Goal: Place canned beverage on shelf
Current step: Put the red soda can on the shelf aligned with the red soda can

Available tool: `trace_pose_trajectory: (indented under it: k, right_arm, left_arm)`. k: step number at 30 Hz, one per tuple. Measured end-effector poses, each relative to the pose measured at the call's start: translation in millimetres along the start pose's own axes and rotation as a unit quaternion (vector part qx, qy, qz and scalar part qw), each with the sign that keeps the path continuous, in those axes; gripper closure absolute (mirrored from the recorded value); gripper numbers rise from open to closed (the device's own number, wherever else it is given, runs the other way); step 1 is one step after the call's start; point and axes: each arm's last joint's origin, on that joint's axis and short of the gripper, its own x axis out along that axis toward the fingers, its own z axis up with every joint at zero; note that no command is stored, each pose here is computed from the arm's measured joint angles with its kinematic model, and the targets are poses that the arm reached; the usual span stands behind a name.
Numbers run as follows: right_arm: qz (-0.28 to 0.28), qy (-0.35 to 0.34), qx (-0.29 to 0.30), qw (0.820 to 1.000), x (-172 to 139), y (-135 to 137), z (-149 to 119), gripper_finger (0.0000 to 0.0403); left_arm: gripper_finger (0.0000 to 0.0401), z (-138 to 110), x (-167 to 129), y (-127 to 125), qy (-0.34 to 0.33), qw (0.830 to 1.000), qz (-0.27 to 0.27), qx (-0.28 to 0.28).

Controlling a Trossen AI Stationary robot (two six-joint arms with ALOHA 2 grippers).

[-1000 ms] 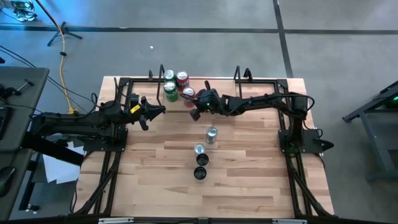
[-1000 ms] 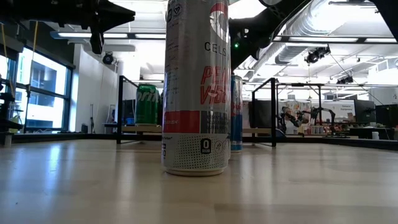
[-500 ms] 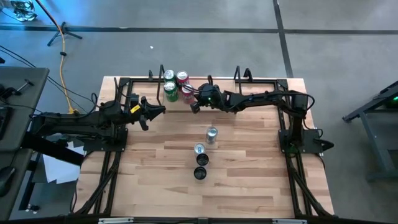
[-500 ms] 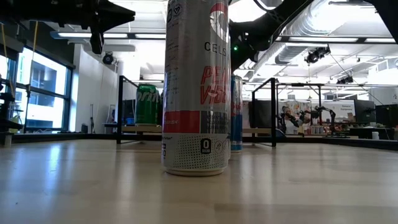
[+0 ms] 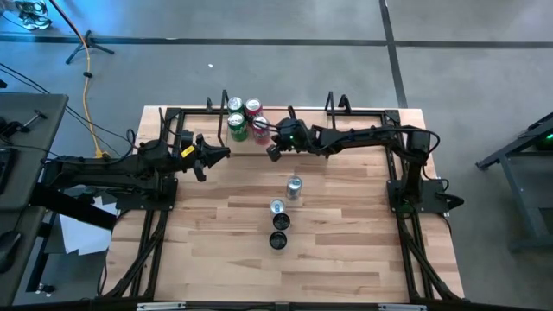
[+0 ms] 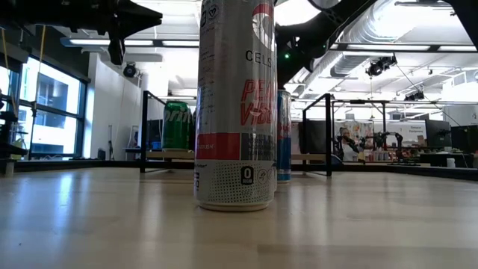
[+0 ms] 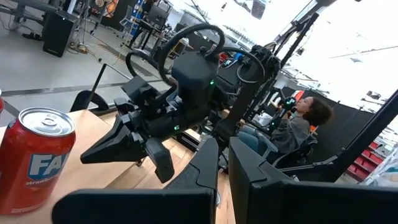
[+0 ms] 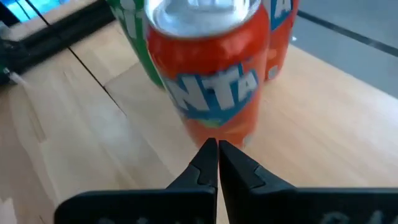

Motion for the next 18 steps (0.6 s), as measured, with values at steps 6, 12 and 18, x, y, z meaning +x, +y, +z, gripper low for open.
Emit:
trace_pose_trajectory:
  k: [6, 12, 18]
  right_arm:
    - [-0.007, -0.031, 0.008, 0.999, 0.0, 0.5, 5.4, 0.0403]
    - [-0.007, -0.048, 0.044, 0.998, 7.9, -1.6, 5.1, 0.0403]
    - [0.000, -0.051, 0.059, 0.997, 15.1, -1.0, 1.2, 0.0403]
  left_arm:
    - [0.0400, 0.0, 0.0, 0.0, 0.000, 1.000, -0.001, 0.000]
    - [0.0400, -0.1, 0.1, 0.0, 0.001, 1.000, -0.001, 0.000]
    - [0.0400, 0.0, 0.0, -0.1, 0.000, 1.000, -0.001, 0.000]
